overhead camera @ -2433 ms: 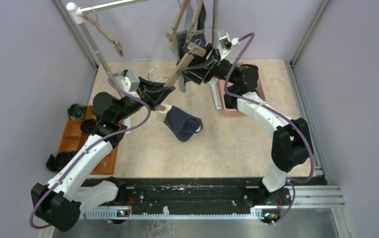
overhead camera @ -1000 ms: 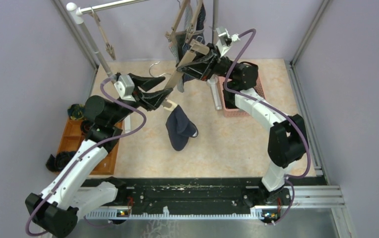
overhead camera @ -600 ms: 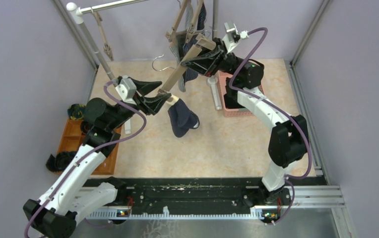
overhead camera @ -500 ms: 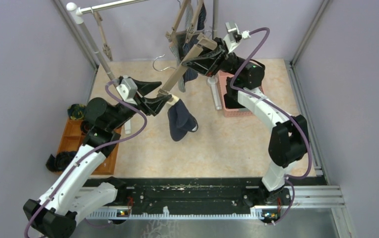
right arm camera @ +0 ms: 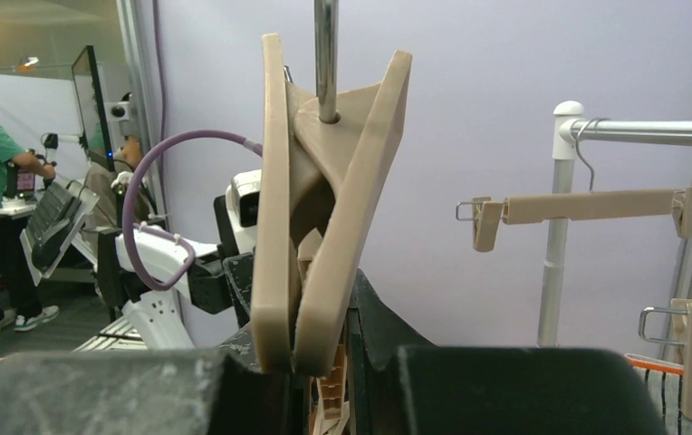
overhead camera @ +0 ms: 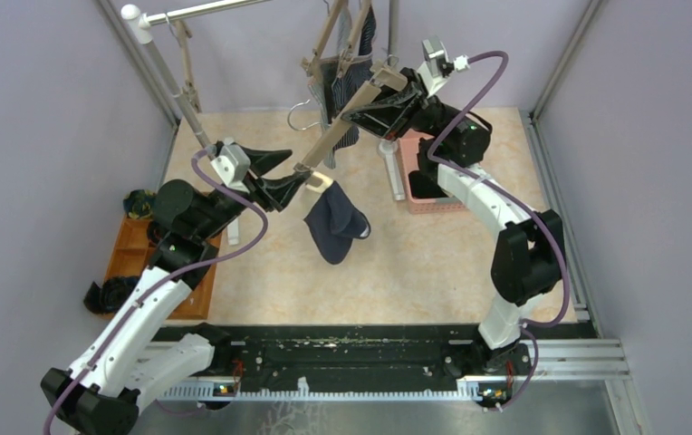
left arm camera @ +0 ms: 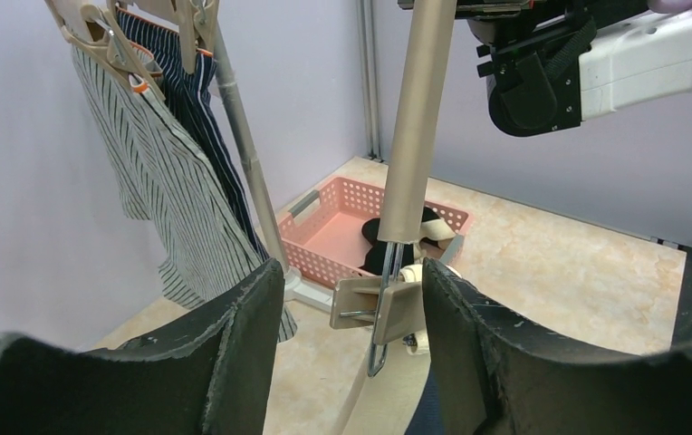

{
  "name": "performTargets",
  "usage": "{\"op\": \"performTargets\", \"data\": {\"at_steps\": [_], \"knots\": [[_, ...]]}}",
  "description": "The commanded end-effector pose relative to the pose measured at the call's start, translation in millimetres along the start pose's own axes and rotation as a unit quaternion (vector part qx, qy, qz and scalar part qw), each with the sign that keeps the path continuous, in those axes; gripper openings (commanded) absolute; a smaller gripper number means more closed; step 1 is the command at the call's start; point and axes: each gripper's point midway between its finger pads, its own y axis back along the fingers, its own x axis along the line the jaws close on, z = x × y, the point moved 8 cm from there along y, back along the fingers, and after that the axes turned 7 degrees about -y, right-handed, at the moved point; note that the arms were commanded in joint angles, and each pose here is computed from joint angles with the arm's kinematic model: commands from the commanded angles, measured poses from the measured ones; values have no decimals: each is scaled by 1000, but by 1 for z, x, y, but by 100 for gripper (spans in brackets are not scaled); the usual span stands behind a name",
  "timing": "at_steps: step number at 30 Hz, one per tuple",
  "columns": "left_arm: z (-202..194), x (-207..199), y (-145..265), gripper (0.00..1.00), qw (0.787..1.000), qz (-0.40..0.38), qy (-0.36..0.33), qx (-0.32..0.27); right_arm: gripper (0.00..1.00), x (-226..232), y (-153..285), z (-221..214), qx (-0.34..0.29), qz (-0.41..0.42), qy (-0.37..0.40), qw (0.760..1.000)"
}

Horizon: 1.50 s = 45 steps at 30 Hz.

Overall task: Remove the underwear clipped to the hanger
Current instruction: Remove the underwear from the hanger.

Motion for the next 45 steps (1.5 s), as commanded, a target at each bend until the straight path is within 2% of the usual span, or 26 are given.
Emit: {"op": "performTargets", "data": {"at_steps": [1, 7, 11, 19, 27, 28, 29, 31, 32, 38, 39, 40, 43, 44, 45], "knots": [[3, -3, -2, 63, 1000, -17, -1, -10, 0, 38, -12, 34, -32, 49, 59, 997], [2, -10, -6, 69, 998, -58, 16, -19, 0, 44, -12, 38, -40, 61, 58, 996], [1, -14, -10, 69, 996, -87, 27, -24, 0, 45, -12, 38, -40, 63, 58, 996], [1, -16, -16, 42, 993, -110, 33, -31, 0, 43, -11, 36, -41, 61, 57, 996], [3, -14, -13, 40, 994, -98, 25, -30, 0, 42, -10, 35, -41, 60, 58, 996], [3, -14, -13, 35, 995, -96, 23, -31, 0, 42, -11, 36, -41, 60, 58, 996], [3, -14, -13, 26, 995, -96, 21, -30, 0, 41, -10, 35, -41, 59, 58, 996], [3, -13, -13, 3, 995, -97, 17, -29, 0, 41, -10, 35, -42, 59, 57, 996], [2, -14, -13, 0, 995, -98, 17, -27, 0, 41, -10, 34, -41, 60, 58, 996], [4, -16, -16, 0, 991, -127, 22, -19, 0, 40, -9, 32, -43, 58, 57, 996], [3, -15, -16, 2, 992, -126, 25, -16, 0, 40, -9, 32, -42, 58, 57, 996], [3, -15, -16, 9, 992, -124, 28, -14, 0, 40, -9, 32, -43, 58, 57, 996], [5, -14, -17, 63, 993, -109, 40, -20, 0, 39, -9, 32, -40, 56, 57, 996], [6, -13, -16, 69, 994, -103, 38, -27, 0, 38, -8, 31, -40, 55, 55, 996], [9, -13, -16, 70, 994, -101, 30, -37, 0, 39, -8, 31, -40, 54, 55, 996]]}}
